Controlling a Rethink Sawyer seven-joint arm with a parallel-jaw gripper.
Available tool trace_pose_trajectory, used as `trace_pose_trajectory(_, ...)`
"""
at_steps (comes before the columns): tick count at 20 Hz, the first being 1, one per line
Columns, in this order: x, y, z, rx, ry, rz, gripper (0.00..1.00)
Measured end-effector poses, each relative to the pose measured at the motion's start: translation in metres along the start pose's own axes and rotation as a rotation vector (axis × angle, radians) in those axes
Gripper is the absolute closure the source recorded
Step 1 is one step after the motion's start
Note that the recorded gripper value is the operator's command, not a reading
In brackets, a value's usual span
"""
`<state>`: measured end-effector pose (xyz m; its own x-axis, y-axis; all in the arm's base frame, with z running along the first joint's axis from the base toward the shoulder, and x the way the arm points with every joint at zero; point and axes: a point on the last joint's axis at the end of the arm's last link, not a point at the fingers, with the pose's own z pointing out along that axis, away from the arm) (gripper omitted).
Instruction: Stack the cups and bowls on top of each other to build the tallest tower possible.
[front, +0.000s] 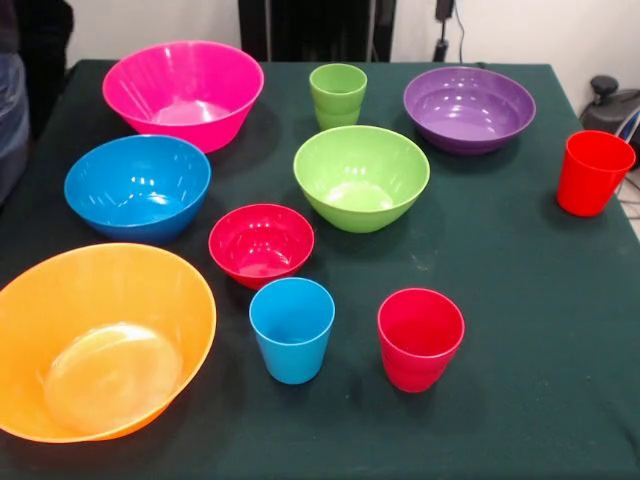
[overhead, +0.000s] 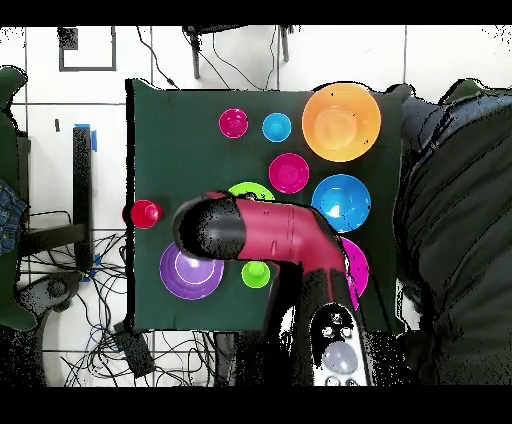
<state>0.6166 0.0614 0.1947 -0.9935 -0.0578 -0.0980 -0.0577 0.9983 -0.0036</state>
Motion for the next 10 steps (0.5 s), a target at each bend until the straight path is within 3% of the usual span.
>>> trace_pose_trajectory(10,-0.046,-0.044,0.029,-0.009,0.052,0.008,0.0)
